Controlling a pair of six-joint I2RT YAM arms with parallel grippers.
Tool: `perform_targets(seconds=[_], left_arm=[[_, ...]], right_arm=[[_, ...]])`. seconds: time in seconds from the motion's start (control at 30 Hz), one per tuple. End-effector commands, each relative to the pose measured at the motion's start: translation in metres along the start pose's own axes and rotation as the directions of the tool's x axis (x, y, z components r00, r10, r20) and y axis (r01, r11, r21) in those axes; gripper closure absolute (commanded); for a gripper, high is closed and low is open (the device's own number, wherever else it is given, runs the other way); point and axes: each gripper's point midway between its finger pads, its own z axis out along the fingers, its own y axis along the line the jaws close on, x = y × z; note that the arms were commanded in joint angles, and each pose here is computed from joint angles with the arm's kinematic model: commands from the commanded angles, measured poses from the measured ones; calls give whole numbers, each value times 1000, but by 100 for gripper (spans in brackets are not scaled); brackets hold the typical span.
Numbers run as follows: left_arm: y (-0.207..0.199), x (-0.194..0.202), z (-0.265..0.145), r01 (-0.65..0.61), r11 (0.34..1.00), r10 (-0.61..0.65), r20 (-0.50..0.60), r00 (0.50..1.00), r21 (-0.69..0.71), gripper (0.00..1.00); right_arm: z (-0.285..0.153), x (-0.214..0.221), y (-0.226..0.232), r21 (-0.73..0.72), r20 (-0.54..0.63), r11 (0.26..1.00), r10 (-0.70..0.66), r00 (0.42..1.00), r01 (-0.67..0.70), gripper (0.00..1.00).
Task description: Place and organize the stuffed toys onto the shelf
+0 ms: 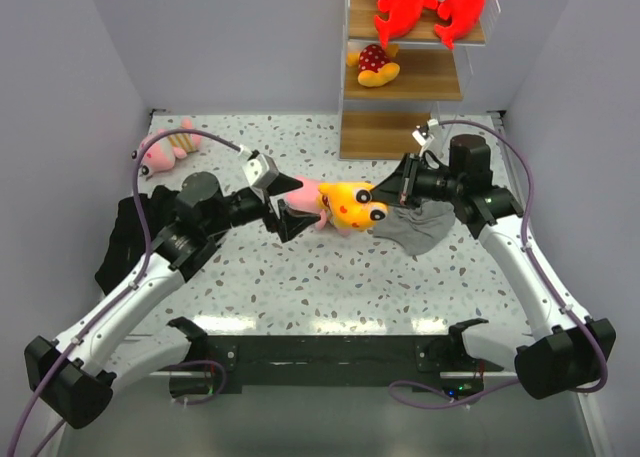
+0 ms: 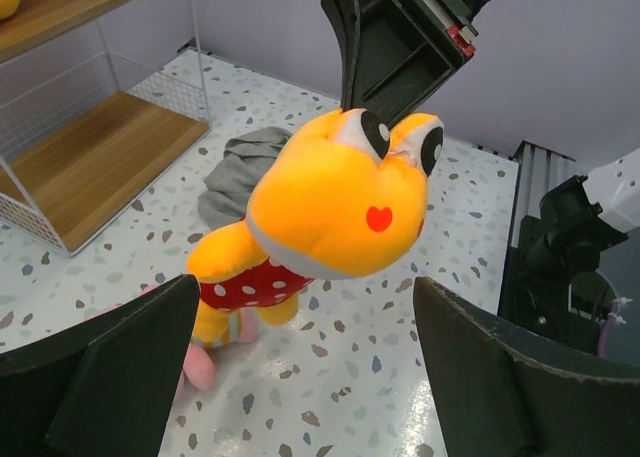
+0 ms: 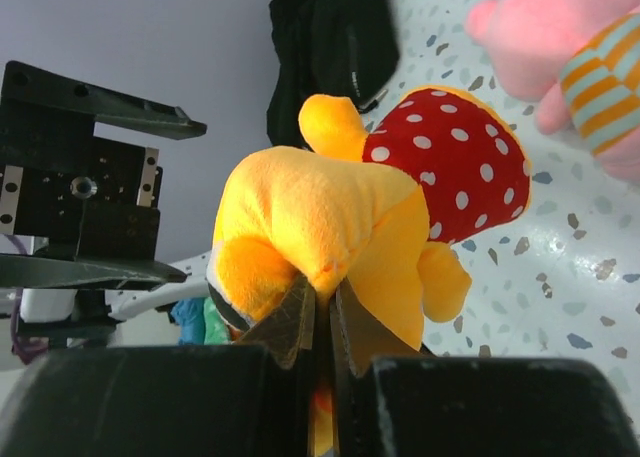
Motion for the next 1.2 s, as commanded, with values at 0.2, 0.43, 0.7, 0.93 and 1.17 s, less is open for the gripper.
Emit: perform_targets(seconds=[0.2,0.43,0.7,0.93,1.17], left_arm=[[-18,-19,30,-143,977,155,-66,986,158,7],[-35,10,46,-109,961,152,-159,975,253,6],[-47,-10,50,-81,955,121,-123,985,286,94],[-42,-29,39,47,987,-35,-76,996,154,100],[1,-95,20,360,913,-333,160,929,-191,100]], right_arm=[[-11,9,44,-197,-62,977,-101,993,87,100],[-17,17,55,-265,-91,956,-152,984,124,100],[-15,14,53,-258,-78,957,-156,985,131,84],[-30,-11,63,-178,171,938,-269,948,299,26],[-61,-40,66,-51,579,845,-409,706,532,23]])
